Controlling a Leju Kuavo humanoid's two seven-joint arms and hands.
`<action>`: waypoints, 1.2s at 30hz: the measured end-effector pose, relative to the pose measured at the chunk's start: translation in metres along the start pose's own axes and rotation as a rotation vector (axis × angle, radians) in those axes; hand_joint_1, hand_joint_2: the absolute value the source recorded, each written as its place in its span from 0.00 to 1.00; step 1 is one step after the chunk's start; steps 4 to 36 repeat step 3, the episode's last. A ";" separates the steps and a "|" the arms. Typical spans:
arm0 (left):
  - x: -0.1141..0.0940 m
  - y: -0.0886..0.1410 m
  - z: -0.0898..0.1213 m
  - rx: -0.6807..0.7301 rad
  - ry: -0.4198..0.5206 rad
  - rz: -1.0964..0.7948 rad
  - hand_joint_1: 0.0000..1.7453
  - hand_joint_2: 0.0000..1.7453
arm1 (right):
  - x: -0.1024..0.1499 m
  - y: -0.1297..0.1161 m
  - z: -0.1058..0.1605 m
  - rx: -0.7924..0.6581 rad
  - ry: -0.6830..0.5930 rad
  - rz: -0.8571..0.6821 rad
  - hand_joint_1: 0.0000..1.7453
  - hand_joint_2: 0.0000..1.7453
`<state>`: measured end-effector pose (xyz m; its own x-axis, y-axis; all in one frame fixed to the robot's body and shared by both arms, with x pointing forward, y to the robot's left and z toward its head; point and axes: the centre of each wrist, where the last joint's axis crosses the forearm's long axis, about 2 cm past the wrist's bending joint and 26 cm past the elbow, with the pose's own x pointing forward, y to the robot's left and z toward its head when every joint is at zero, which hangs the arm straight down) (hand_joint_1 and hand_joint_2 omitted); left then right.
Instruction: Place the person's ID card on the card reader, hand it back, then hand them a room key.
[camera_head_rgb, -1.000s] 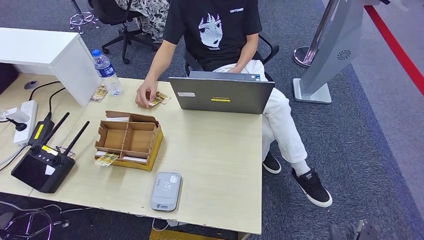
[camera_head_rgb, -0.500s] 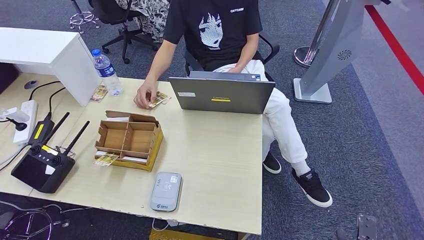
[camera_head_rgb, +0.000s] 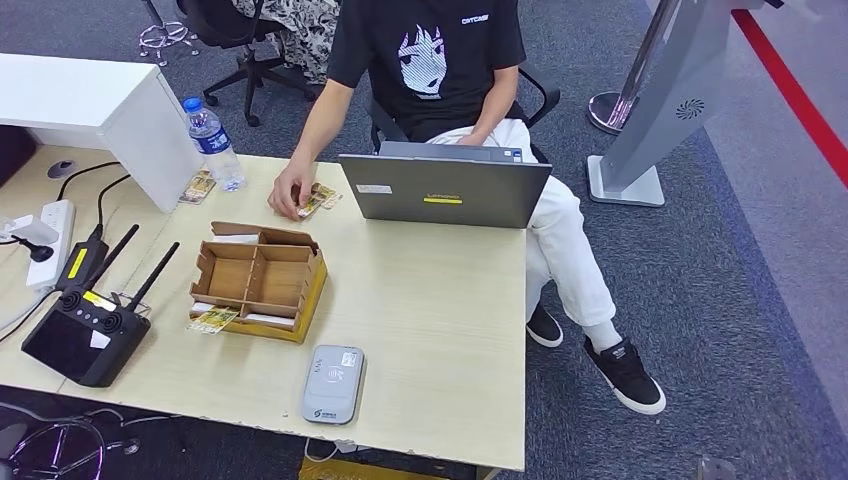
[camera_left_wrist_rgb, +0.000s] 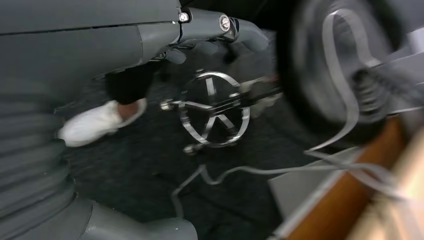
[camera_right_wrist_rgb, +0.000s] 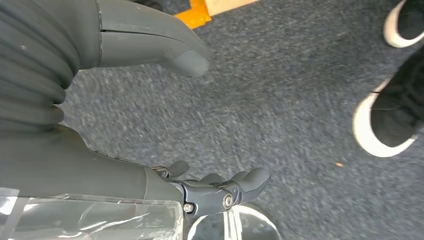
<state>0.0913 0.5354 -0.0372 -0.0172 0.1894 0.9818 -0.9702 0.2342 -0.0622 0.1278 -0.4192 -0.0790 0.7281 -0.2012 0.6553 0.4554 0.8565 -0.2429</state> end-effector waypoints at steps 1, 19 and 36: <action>-0.006 0.001 0.005 0.002 0.040 -0.011 0.00 1.00 | -0.002 0.001 0.001 0.002 0.012 -0.009 0.00 1.00; -0.015 0.002 0.014 0.002 0.103 -0.023 0.00 1.00 | -0.006 0.003 0.003 0.004 0.034 -0.028 0.00 1.00; -0.015 0.002 0.014 0.002 0.103 -0.023 0.00 1.00 | -0.006 0.003 0.003 0.004 0.034 -0.028 0.00 1.00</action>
